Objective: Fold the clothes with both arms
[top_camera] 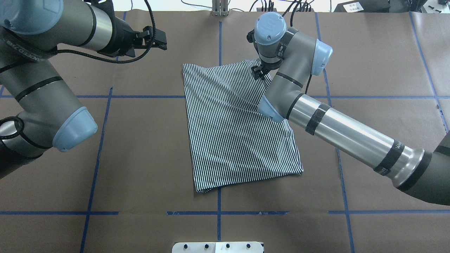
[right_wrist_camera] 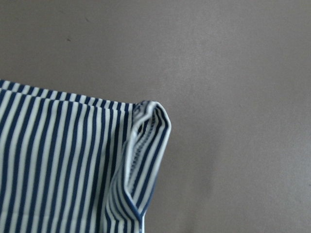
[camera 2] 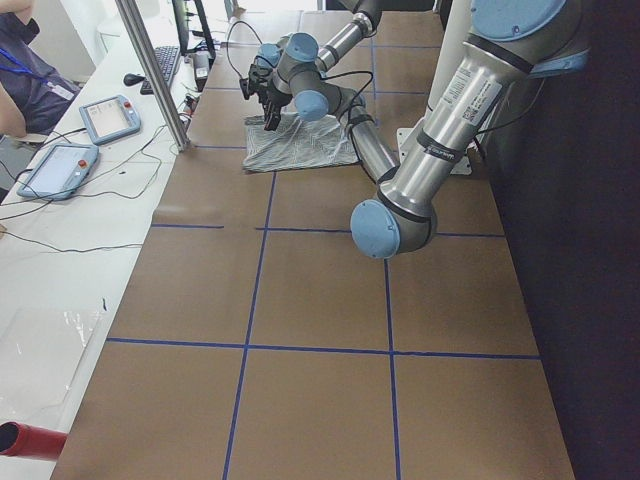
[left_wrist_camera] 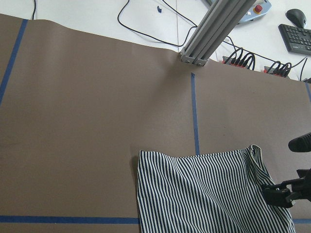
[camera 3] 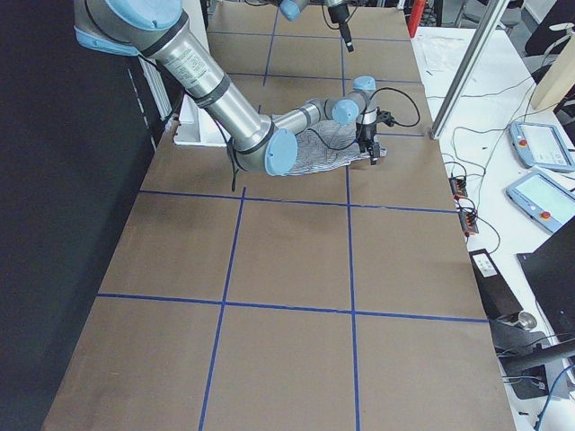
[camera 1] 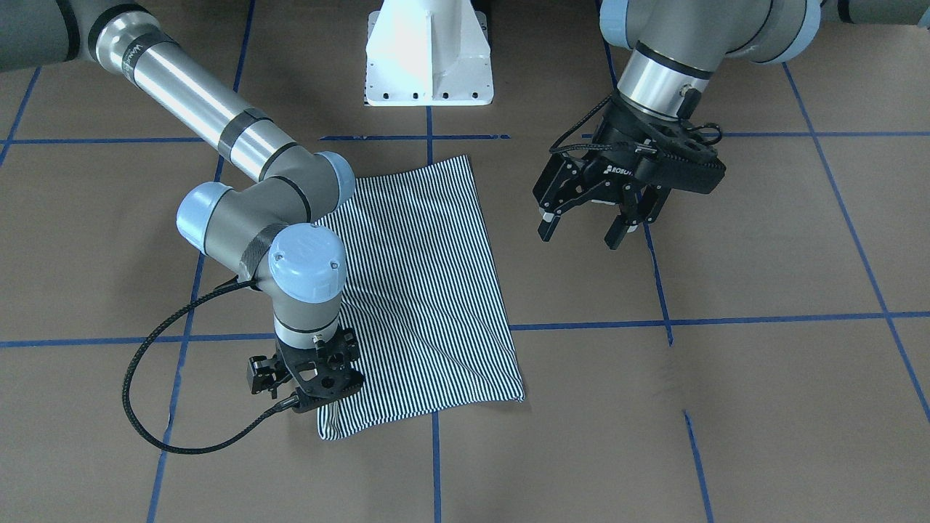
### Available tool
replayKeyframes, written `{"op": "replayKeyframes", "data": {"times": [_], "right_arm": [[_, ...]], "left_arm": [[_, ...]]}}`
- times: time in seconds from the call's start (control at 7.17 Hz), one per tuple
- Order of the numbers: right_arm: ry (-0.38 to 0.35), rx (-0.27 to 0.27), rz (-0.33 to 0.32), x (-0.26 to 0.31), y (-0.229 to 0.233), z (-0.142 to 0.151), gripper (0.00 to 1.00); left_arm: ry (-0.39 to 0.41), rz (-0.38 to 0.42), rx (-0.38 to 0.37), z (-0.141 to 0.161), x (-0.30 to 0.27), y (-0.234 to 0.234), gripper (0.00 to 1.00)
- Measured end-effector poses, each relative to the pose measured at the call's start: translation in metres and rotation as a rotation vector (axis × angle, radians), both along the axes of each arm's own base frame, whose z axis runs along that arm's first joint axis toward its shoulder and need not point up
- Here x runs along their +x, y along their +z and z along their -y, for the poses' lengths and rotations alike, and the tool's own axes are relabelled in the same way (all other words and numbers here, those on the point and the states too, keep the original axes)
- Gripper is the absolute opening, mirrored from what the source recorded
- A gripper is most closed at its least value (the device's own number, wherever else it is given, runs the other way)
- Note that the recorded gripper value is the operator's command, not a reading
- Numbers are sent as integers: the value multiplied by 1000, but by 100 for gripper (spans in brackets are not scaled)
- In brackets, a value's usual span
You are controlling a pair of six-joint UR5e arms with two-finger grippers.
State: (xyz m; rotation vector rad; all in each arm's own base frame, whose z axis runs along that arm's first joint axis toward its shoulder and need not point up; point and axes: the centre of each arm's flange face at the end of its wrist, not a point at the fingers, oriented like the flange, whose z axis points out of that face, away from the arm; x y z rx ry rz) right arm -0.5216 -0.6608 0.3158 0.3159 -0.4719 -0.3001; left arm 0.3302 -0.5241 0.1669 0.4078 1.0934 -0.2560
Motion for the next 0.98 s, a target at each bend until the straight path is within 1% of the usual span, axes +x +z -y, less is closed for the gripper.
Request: {"op": "replayKeyframes", "data": {"times": [0.28, 0.42, 0.56, 0.7, 0.84, 0.98], "right_arm": [[-17, 16, -44, 44, 26, 30, 100], [-25, 26, -46, 63, 27, 42, 100], [-36, 26, -18, 71, 18, 47, 100], [-53, 15, 39, 78, 3, 45, 100], [-70, -15, 118, 88, -9, 36, 100], [-73, -64, 191, 99, -12, 17, 100]], "left_arm": [[1, -1, 0, 0, 1, -1, 100], [2, -1, -1, 0, 1, 0, 100], [1, -3, -8, 0, 3, 0, 100], [10, -21, -42, -4, 8, 0, 100], [39, -70, -132, -15, 18, 1, 100], [68, -122, -252, -30, 32, 1, 100]]}}
